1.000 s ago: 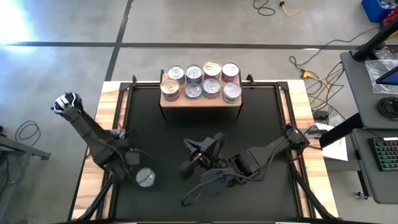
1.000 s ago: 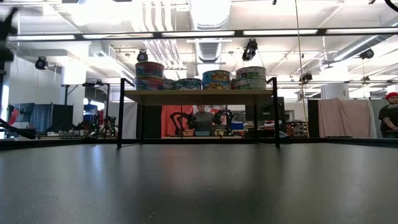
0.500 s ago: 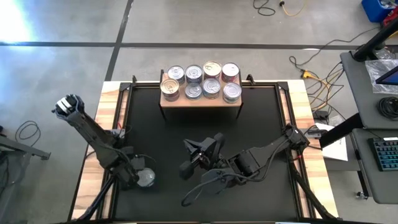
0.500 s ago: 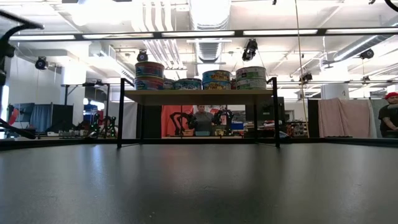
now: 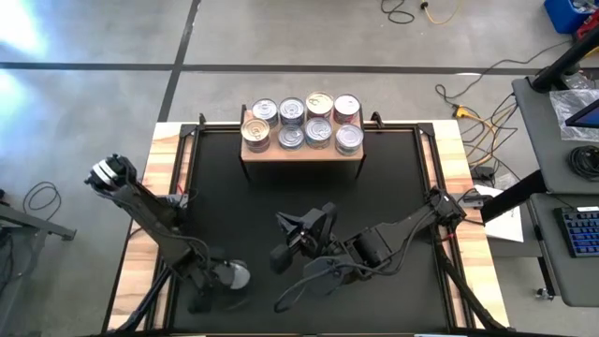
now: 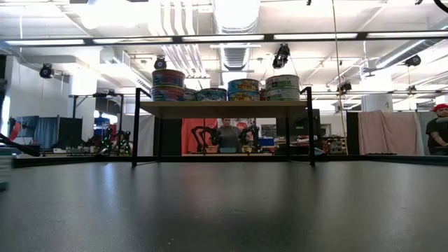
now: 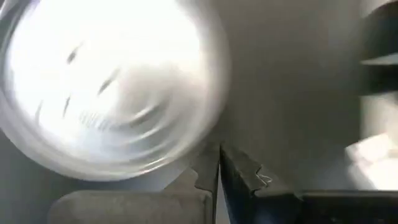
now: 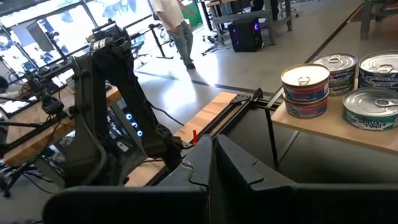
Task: Stack canned seafood by type on shelf
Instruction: Stack the green-blue tuna can on top of the other green-blue tuna can on the shelf
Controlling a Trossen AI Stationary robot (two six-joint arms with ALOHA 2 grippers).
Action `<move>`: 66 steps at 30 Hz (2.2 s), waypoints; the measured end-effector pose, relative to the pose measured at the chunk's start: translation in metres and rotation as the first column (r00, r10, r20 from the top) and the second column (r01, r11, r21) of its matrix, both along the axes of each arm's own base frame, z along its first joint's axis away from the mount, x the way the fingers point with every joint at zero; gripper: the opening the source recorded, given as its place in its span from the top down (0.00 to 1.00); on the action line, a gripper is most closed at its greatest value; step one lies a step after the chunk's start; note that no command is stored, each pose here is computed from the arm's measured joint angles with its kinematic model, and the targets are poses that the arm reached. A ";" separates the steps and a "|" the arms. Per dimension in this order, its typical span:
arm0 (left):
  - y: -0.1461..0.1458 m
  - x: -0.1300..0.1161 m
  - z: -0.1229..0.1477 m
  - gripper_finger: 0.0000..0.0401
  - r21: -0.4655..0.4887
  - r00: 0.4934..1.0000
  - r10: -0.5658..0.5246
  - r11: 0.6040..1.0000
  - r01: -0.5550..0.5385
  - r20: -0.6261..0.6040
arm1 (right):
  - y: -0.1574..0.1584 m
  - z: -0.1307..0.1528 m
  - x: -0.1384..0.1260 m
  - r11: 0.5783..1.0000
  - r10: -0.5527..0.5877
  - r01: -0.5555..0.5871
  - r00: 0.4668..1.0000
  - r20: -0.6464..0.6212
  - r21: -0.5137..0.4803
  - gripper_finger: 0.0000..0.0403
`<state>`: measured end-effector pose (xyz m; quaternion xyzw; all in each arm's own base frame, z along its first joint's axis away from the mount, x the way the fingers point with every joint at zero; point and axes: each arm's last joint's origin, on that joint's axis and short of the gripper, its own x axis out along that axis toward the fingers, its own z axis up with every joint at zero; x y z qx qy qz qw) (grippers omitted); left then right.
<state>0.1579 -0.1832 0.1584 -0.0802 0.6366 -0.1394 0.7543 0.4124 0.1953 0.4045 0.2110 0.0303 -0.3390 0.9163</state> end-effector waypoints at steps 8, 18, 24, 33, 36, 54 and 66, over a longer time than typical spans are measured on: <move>-0.018 0.016 0.066 1.00 -0.034 0.930 -0.081 0.994 0.100 0.360 | 0.001 -0.003 0.001 1.000 0.002 -0.002 1.000 -0.008 -0.003 0.97; 0.020 -0.042 0.070 1.00 0.110 0.974 -0.018 0.994 -0.007 0.224 | 0.013 -0.049 0.019 0.988 0.131 -0.116 0.981 -0.143 0.106 0.97; 0.028 -0.070 0.064 1.00 0.001 0.966 0.103 0.994 -0.106 0.239 | 0.015 -0.078 0.035 0.975 0.181 -0.148 0.962 -0.203 0.167 0.97; 0.020 -0.083 0.063 1.00 -0.073 0.975 0.063 0.996 -0.048 0.213 | 0.020 -0.098 0.038 0.928 0.362 -0.295 0.861 -0.358 0.229 0.81; 0.023 -0.086 0.062 1.00 -0.054 0.986 0.035 0.998 -0.027 0.162 | 0.021 -0.105 0.039 0.911 0.402 -0.320 0.828 -0.391 0.258 0.66; 0.048 -0.096 0.071 1.00 -0.015 0.976 0.087 0.996 -0.086 0.198 | 0.042 -0.127 0.052 0.913 0.391 -0.328 0.870 -0.301 0.241 0.13; 0.073 -0.100 0.102 1.00 0.001 0.954 0.061 0.998 -0.065 0.292 | 0.013 -0.135 0.076 0.948 0.317 -0.301 0.885 -0.342 0.101 0.07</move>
